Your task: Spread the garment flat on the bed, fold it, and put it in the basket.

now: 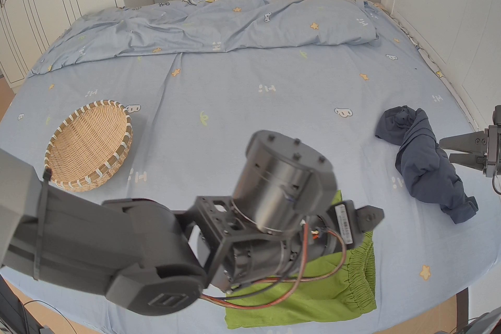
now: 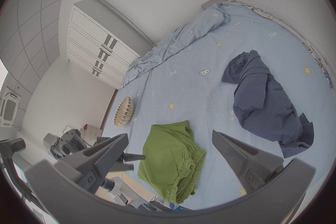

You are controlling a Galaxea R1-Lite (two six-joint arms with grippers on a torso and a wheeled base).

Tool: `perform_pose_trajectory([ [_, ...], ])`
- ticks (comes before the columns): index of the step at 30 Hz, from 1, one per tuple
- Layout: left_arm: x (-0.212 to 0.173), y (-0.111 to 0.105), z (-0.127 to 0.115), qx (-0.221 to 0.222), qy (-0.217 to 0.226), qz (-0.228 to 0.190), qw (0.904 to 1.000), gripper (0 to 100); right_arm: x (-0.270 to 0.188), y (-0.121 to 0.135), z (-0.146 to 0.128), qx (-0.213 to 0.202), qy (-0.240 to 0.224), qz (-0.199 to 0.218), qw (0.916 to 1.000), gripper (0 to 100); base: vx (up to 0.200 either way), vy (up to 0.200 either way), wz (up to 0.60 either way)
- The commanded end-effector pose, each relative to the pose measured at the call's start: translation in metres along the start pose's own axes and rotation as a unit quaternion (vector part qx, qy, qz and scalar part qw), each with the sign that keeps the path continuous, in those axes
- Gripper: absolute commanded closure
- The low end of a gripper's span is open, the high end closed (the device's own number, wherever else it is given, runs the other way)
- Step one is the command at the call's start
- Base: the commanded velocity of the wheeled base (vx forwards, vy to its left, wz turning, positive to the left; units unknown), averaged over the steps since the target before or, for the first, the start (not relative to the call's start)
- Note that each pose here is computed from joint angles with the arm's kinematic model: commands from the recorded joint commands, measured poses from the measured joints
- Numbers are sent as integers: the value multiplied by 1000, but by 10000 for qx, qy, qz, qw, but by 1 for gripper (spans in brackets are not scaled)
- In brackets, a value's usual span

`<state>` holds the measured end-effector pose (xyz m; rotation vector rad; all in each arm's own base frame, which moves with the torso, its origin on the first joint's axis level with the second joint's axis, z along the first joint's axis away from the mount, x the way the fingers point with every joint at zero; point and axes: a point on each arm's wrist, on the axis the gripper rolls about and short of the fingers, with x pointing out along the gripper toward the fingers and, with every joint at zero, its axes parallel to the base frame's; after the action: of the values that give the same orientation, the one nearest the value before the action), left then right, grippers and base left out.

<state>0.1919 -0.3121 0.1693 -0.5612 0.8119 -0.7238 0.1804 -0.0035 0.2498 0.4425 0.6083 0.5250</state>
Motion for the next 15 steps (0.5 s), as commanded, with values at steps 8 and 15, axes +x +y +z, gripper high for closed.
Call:
perform_pose_trajectory([
  [8,-93,110,41,-925,407,30,9949,0,-25,24,-5,-208,-271,187,9992,0,0,0,0],
  [15,-83,191,1,-544,1541,524,9852,0,-40,39,-9,-364,-342,316,9983,0,0,0,0],
])
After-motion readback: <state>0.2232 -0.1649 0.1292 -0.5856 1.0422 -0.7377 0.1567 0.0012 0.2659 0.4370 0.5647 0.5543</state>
